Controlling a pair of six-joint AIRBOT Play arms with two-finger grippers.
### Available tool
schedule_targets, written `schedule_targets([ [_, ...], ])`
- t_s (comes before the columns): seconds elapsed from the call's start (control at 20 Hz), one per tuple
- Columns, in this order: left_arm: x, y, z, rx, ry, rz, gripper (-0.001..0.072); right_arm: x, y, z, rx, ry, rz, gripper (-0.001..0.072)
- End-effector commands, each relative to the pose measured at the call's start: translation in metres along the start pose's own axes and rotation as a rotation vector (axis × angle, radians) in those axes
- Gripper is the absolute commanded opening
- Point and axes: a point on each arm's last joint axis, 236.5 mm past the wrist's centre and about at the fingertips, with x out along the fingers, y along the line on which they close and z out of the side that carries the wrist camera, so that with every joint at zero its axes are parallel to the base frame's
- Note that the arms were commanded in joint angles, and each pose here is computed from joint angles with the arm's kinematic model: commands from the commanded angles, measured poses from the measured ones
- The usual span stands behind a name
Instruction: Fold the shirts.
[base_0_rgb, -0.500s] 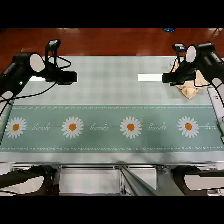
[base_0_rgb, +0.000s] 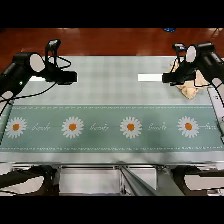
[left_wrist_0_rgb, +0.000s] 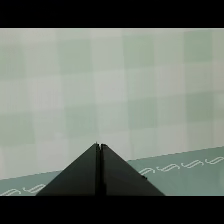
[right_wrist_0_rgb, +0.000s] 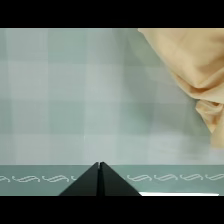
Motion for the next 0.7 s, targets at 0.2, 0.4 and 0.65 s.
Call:
schedule_targets([
  [0.2,0.0,0.0,0.0,0.0,0.001,0.001,0.0015,0.0,0.001,0.0,-0.001,0.001,0.0,0.0026],
  [0.4,0.0,0.0,0.0,0.0,0.001,0.001,0.0015,0.0,0.0,0.0,0.0,0.001,0.0,0.0026],
  [0.65,0.001,0.002,0.016,0.001,-0.069,0.002,0.0044,-0.005,-0.018,0.05,-0.042,-0.21,-0.083,0.0221],
])
